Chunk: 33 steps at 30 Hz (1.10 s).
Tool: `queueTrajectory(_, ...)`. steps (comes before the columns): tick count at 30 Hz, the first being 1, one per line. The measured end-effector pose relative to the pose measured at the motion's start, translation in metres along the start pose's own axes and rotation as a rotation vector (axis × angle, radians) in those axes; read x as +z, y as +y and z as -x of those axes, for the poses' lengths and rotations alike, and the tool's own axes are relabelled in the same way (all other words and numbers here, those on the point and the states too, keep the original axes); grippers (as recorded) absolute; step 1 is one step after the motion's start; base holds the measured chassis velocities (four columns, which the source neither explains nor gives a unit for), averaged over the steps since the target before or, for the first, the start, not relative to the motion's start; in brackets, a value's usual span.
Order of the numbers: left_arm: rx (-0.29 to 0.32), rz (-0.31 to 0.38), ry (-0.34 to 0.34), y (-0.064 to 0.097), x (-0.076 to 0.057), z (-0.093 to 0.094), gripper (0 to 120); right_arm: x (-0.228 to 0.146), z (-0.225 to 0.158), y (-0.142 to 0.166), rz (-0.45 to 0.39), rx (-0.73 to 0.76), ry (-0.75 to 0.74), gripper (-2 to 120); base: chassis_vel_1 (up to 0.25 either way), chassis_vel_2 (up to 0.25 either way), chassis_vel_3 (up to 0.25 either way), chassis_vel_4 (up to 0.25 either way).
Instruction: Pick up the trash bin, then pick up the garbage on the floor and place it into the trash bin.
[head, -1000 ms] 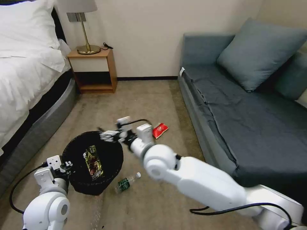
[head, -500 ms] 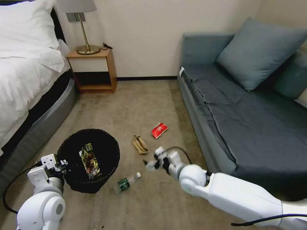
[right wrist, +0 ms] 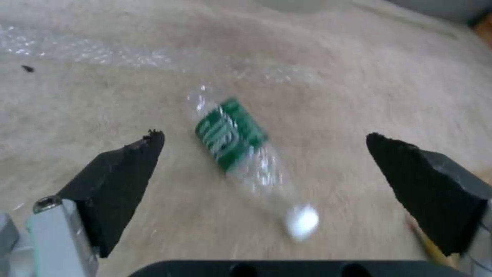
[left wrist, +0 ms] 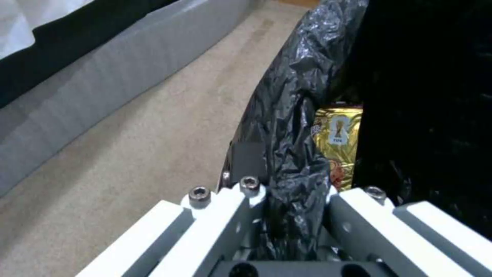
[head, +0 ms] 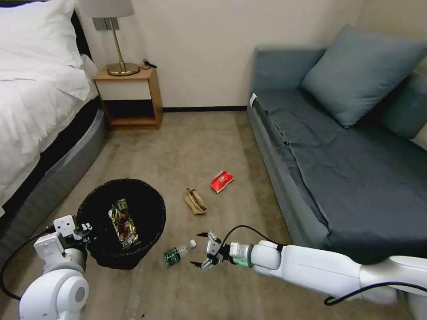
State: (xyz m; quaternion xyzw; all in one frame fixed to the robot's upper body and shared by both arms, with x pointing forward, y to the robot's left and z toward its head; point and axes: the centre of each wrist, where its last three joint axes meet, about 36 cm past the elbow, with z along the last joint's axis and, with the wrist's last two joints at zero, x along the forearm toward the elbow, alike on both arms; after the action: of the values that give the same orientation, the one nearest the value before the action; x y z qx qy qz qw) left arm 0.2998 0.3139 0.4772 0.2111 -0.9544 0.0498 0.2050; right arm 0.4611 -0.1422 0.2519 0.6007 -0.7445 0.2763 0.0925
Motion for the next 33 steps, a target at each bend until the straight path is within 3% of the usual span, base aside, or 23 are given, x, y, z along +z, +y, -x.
queueTrajectory(4,-0.006,-0.007,0.0,0.002,0.001,-0.003,2,-0.016,0.048,-0.01,-0.08,-0.05,-0.036,100,0.0,0.0,0.0,0.0)
queueTrajectory(9,-0.027,-0.015,-0.01,0.008,0.001,-0.012,2,-0.022,0.093,0.0,-0.123,-0.131,-0.031,100,0.0,0.0,0.0,0.0)
queueTrajectory(33,-0.04,-0.029,-0.012,0.012,0.005,-0.029,2,0.015,0.125,-0.01,-0.182,-0.153,0.065,100,0.0,0.0,0.0,0.0)
